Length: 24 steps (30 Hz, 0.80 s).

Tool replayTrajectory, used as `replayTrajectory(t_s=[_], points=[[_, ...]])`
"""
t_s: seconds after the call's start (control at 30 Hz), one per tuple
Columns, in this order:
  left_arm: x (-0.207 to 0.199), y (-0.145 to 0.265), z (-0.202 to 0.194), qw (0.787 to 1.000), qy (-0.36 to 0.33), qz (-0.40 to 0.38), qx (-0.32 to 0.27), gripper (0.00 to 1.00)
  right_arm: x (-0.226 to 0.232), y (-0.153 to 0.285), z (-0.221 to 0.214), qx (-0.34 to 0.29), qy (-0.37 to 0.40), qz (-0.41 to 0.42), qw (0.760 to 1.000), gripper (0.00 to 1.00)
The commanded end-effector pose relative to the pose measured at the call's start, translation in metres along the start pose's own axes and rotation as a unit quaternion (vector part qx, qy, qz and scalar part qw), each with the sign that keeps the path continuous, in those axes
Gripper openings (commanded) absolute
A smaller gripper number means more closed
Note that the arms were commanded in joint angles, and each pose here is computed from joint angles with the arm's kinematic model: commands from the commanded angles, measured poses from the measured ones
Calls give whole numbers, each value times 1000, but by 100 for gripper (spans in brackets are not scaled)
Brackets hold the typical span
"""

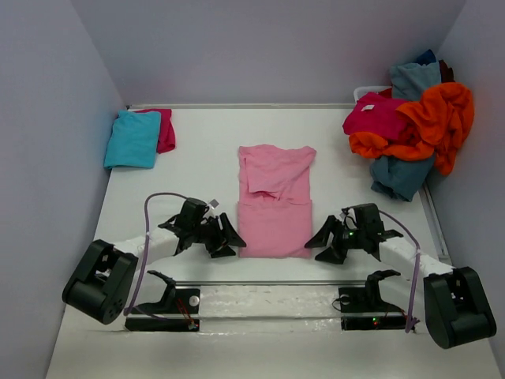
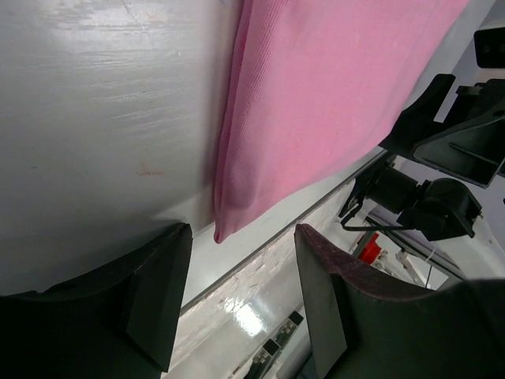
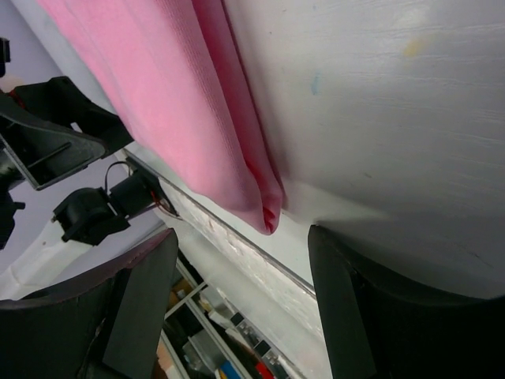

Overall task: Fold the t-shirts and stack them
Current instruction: Pick up the 2/3-rectangle-folded T-shirt from the center of the board.

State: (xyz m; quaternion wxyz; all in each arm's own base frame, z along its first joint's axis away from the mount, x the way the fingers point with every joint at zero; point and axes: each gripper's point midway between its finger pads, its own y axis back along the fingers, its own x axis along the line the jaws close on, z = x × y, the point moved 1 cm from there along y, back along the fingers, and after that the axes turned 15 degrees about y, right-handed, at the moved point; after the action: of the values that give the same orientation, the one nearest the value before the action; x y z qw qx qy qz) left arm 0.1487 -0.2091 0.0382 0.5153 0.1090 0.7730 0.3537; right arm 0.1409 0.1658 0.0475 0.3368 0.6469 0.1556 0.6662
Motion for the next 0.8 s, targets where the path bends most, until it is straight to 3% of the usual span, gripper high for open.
replayTrajectory(t_s=[0.0,0.77], points=[[7,3,-7,1000,4,11,7,66,-3,-7,-4,1,-7,14,1000,73],[22,-18,-24,998,18,25,57,66,-13,-25,-8,12,-28,31,999,67]])
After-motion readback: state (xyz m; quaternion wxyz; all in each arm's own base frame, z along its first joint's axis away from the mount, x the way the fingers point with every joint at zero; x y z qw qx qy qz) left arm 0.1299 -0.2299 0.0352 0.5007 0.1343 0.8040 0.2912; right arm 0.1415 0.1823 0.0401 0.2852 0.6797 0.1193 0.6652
